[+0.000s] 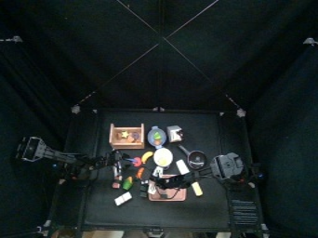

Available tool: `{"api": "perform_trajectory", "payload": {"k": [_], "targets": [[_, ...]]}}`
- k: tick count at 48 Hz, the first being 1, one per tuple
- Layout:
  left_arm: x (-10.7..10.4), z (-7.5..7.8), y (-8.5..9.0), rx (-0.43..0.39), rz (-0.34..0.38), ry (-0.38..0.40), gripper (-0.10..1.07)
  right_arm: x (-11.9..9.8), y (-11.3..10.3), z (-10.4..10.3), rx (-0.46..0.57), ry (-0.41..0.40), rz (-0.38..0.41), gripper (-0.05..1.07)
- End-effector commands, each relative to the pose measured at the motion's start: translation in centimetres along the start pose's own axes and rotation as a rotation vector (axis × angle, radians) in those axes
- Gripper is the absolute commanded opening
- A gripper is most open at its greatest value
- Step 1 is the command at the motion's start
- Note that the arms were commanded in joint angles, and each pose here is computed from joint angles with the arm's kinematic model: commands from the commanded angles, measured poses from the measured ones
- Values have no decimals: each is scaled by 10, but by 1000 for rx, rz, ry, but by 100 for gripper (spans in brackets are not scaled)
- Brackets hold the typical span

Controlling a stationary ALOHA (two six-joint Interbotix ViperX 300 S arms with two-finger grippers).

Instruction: Grab sushi piece

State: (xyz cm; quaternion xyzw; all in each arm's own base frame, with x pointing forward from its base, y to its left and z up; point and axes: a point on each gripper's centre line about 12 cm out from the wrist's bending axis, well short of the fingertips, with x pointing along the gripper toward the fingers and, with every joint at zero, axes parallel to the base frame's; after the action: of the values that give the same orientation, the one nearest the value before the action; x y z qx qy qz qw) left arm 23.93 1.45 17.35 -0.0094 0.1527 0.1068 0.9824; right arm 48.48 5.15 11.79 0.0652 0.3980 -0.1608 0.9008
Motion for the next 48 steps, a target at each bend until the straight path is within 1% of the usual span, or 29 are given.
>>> {"api": "perform_trajectory", "payload": {"k": [1,9,14,20,28,33,36,40,48], "targets": [[1,5,-1,-2,-1,-16,80,-21,-2,19,22,-47,14,97],[1,5,-1,-1,0,-16,80,-45,-8,25,32,-73,24,97],[1,4,-1,-1,0,-13,80,-65,-5,20,30,-77,48,97],[1,5,-1,-3,-1,-15,80,-84,6,3,0,-66,87,97],[1,5,-1,-3,-3,-15,80,-104,29,-34,-39,-8,150,97],[2,5,-1,-1,-1,-15,80,-113,43,-52,-48,27,181,97],[2,6,-1,-3,0,-16,80,-116,48,-56,-47,36,193,97],[2,6,-1,-2,-1,-16,80,-118,51,-59,-44,44,201,97],[2,6,-1,-3,-1,-19,80,-114,50,-63,-45,57,191,97]]}}
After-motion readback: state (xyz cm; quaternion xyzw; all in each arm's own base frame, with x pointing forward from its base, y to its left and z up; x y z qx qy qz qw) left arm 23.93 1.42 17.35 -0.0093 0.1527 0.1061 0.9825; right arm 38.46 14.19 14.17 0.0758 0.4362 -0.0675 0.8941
